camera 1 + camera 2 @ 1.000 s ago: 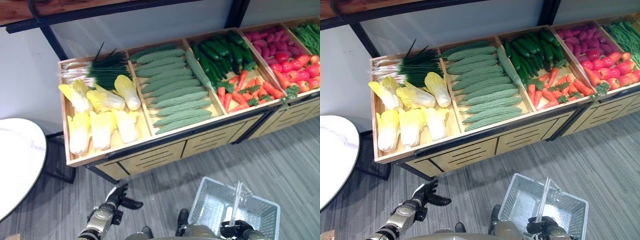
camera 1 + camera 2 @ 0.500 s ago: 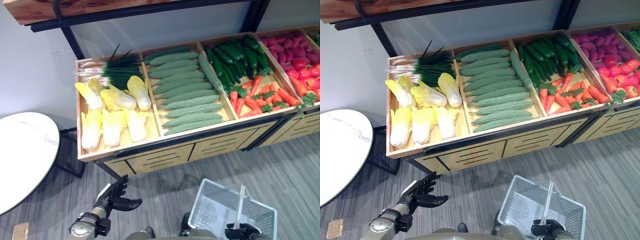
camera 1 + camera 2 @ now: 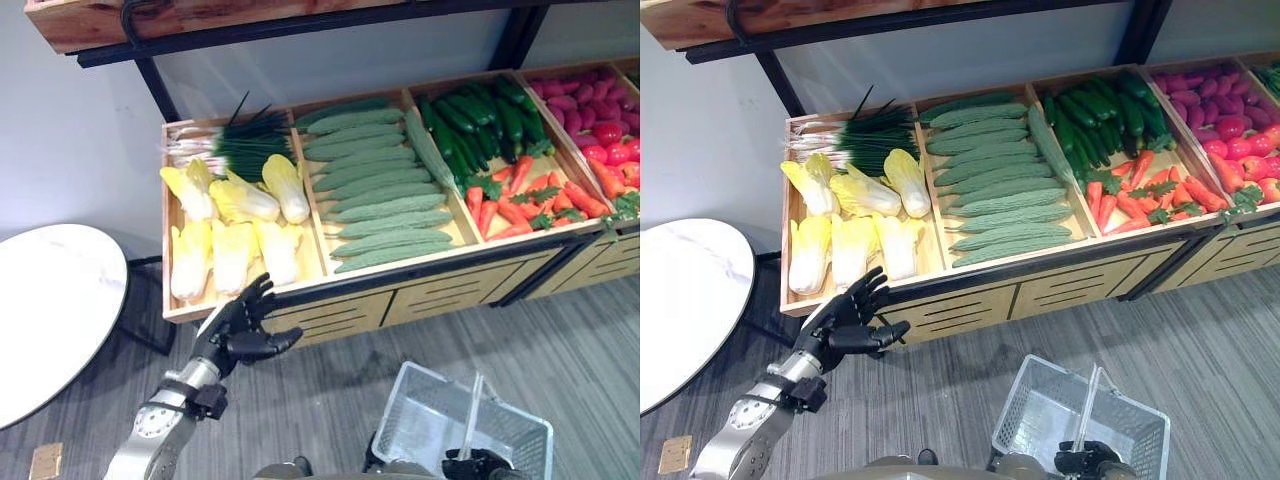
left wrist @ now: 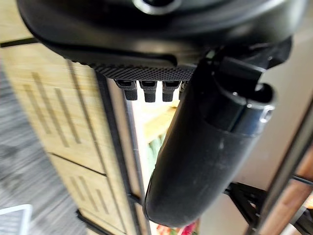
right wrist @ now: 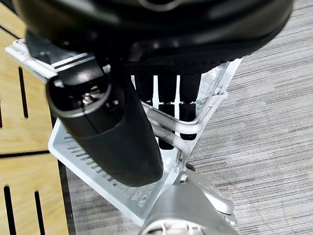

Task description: Get the vegetables into the basket

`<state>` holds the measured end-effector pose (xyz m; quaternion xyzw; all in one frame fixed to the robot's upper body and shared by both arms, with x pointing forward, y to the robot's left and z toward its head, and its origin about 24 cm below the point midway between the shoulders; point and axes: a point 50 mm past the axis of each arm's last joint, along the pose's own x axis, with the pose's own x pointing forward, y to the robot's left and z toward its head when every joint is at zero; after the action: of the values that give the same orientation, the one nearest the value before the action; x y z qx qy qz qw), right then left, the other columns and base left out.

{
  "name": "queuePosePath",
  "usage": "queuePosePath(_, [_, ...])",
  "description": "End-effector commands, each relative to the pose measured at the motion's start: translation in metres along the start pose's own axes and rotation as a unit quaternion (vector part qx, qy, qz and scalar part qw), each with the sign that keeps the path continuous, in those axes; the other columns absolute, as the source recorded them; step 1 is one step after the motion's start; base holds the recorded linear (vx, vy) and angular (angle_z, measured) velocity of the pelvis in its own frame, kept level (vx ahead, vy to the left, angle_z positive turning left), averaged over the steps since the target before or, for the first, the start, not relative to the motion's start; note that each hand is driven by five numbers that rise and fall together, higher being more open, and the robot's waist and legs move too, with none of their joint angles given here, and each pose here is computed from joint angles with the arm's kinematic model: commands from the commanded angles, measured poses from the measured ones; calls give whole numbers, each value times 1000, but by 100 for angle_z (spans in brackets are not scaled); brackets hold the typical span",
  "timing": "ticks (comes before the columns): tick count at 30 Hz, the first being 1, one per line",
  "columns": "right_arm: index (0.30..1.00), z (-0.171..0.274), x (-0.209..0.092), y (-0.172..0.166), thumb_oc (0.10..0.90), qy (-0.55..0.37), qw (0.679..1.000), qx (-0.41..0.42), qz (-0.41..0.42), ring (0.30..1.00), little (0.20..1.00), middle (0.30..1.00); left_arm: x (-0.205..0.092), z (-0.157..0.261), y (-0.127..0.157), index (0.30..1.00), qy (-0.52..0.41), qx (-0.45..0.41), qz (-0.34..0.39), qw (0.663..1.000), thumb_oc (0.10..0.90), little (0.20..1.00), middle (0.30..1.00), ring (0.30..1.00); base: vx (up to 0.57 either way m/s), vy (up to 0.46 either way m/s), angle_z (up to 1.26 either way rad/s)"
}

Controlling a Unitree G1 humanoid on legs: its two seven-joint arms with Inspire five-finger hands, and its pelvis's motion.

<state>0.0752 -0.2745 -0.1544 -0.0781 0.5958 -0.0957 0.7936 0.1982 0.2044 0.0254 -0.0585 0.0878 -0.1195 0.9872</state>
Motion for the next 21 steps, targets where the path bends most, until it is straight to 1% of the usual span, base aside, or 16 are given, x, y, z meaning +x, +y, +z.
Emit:
queuePosePath(1, [300, -7, 0, 1, 400, 21, 999, -37, 0, 300, 300, 300, 8, 49, -7, 1000, -141, 36, -6, 989, 900, 1000, 1000, 1000, 0, 0, 0])
queuePosePath(3, [300, -6, 0, 4, 400, 14, 999, -37, 1, 300, 300, 300, 16, 62, 2, 1000, -161, 112, 20, 980, 900, 1000, 1000, 1000, 0, 0, 0])
queuePosePath(4, [300, -6, 0, 4, 400, 14, 999, -37, 1, 300, 300, 300, 16, 62, 2, 1000, -161, 112, 20, 980, 900, 1000, 1000, 1000, 1, 25, -5])
queuePosePath(5, [300, -6, 0, 5, 400, 11, 999, -50, 2, 300, 300, 300, 19, 68, 10, 1000, -168, 150, 50, 973, 900, 1000, 1000, 1000, -3, 21, -5])
queuePosePath(8, [300, -3, 0, 6, 400, 5, 998, -56, -2, 300, 300, 300, 26, 69, 20, 1000, -165, 181, 84, 966, 900, 1000, 1000, 1000, -7, 18, -4])
queuePosePath(9, [300, -4, 0, 6, 400, 4, 999, -52, -4, 300, 300, 300, 28, 77, 31, 1000, -165, 241, 116, 949, 900, 1000, 1000, 1000, 20, 25, -4])
queuePosePath(10, [300, -6, 0, 5, 400, 5, 999, -48, -7, 300, 300, 300, 29, 90, 50, 1000, -153, 352, 156, 910, 900, 1000, 1000, 1000, 21, 20, -5])
queuePosePath(11, [300, -6, 0, 6, 400, 5, 999, -48, -7, 300, 300, 300, 29, 90, 50, 1000, -153, 354, 156, 909, 900, 1000, 1000, 1000, 32, 16, -8])
queuePosePath(12, [300, -7, 0, 6, 400, 7, 999, -52, -7, 300, 300, 300, 29, 93, 55, 1000, -152, 375, 171, 898, 900, 1000, 1000, 1000, 21, 7, -10])
queuePosePath(13, [300, -8, 0, 5, 400, 8, 998, -57, -7, 300, 300, 300, 30, 102, 67, 1000, -136, 439, 189, 868, 900, 1000, 1000, 1000, 27, 11, -9])
queuePosePath(14, [300, -9, 0, 6, 400, 9, 998, -60, -7, 300, 300, 300, 30, 108, 69, 1000, -143, 459, 198, 854, 900, 1000, 1000, 1000, 24, 14, -6])
queuePosePath(15, [300, -9, 0, 5, 400, 9, 998, -67, -8, 300, 300, 300, 31, 116, 76, 1000, -139, 498, 214, 829, 900, 1000, 1000, 1000, 13, 10, -6])
queuePosePath(18, [300, -9, -1, 5, 400, 9, 998, -69, -9, 300, 300, 300, 32, 121, 80, 1000, -139, 519, 218, 815, 900, 1000, 1000, 1000, 5, 7, -13])
queuePosePath(19, [300, -9, -1, 4, 400, 8, 997, -77, -9, 300, 300, 300, 33, 130, 89, 1000, -134, 555, 237, 786, 900, 1000, 1000, 1000, 9, 7, -15])
queuePosePath(20, [300, -10, -1, 5, 400, 9, 997, -81, -10, 300, 300, 300, 33, 130, 96, 1000, -124, 566, 253, 775, 900, 1000, 1000, 1000, 8, 7, -10])
queuePosePath(21, [300, -10, -1, 5, 400, 9, 997, -81, -10, 300, 300, 300, 34, 130, 96, 1000, -124, 566, 253, 775, 900, 1000, 1000, 1000, 9, 2, -8])
